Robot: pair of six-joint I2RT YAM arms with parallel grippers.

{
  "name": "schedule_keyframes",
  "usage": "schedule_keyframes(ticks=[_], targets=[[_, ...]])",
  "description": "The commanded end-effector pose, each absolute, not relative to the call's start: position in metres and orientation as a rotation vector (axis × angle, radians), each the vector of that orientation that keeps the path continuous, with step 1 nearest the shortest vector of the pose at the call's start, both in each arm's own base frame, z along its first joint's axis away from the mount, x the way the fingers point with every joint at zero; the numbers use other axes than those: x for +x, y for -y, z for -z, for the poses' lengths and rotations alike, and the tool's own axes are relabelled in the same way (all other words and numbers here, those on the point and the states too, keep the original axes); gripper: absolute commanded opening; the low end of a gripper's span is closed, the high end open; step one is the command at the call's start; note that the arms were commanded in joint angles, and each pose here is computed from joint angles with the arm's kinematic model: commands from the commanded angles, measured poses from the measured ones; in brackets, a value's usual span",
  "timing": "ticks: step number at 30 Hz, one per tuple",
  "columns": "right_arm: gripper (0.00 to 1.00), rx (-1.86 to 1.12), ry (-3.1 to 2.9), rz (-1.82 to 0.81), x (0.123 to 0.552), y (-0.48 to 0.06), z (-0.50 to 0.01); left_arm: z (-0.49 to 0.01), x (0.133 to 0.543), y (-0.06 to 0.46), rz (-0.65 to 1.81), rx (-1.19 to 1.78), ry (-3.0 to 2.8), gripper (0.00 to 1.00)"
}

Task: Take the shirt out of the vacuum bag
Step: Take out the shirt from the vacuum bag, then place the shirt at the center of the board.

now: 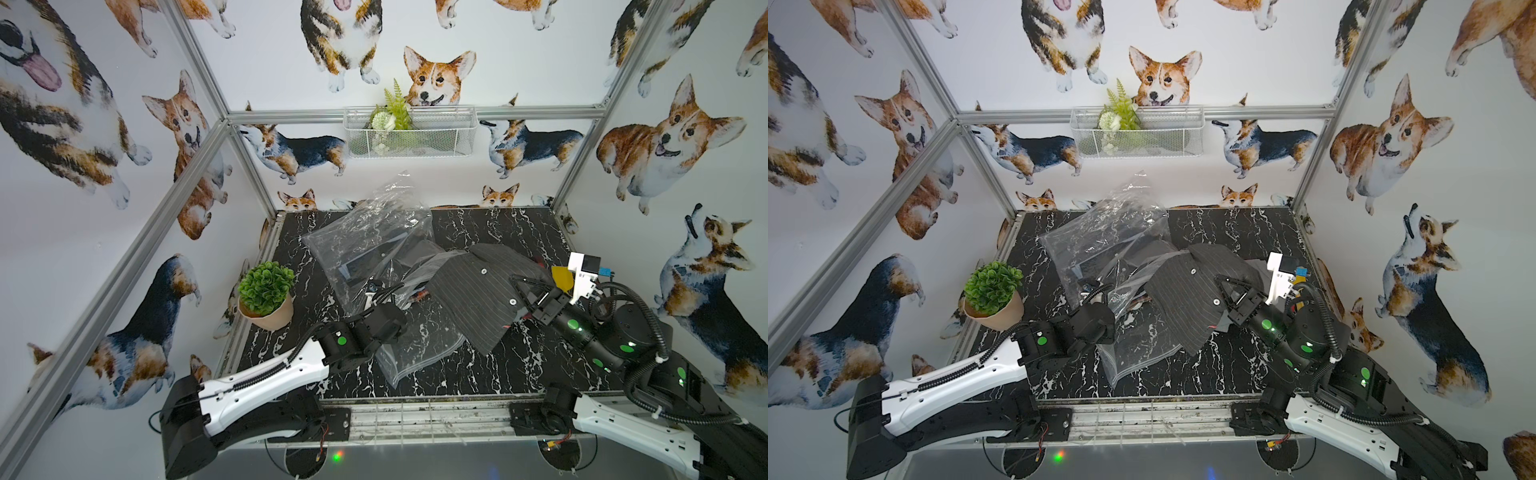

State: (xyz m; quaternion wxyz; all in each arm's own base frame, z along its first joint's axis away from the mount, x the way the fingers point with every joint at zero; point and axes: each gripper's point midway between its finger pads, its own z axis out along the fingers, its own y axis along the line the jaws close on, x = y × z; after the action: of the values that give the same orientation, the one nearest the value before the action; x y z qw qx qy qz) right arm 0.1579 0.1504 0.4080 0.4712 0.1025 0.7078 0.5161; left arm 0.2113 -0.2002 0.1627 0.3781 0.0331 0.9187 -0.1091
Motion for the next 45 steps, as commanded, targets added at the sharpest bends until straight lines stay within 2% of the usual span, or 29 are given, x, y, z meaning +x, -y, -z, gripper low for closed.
schedule_keyframes(ticks=[1, 4, 9, 16, 26, 29, 32, 35, 45], targets=[[0.00, 0.280, -1.690, -1.117, 0.157, -0.112, -0.415, -0.167, 0.212, 0.198, 0.276, 0.070, -2.339, 0.00], [0.00, 0.313, -1.625, -1.045, 0.154, -0.082, -0.427, -0.169, 0.212, 0.198, 0.277, 0.073, -2.337, 0.00], [0.00, 0.296, -1.599, -0.916, 0.155, -0.062, -0.444, -0.169, 0.212, 0.198, 0.272, 0.082, -2.339, 0.00], [0.00, 0.269, -1.571, -0.726, 0.169, -0.056, -0.461, -0.170, 0.211, 0.202, 0.290, 0.083, -2.347, 0.00], [0.00, 0.257, -1.625, -0.675, 0.190, -0.087, -0.459, -0.171, 0.208, 0.203, 0.307, 0.090, -2.357, 0.00], [0.00, 0.281, -1.687, -0.647, 0.206, -0.093, -0.448, -0.171, 0.206, 0.203, 0.311, 0.095, -2.360, 0.00], [0.00, 0.381, -1.781, -0.789, 0.233, -0.099, -0.427, -0.171, 0.205, 0.203, 0.314, 0.097, -2.361, 0.00], [0.00, 0.536, -1.760, -0.952, 0.263, -0.082, -0.412, -0.172, 0.204, 0.201, 0.315, 0.095, -2.360, 0.00], [0.00, 0.625, -1.853, -0.920, 0.339, -0.071, -0.358, -0.165, 0.202, 0.195, 0.283, 0.101, -2.368, 0.00]])
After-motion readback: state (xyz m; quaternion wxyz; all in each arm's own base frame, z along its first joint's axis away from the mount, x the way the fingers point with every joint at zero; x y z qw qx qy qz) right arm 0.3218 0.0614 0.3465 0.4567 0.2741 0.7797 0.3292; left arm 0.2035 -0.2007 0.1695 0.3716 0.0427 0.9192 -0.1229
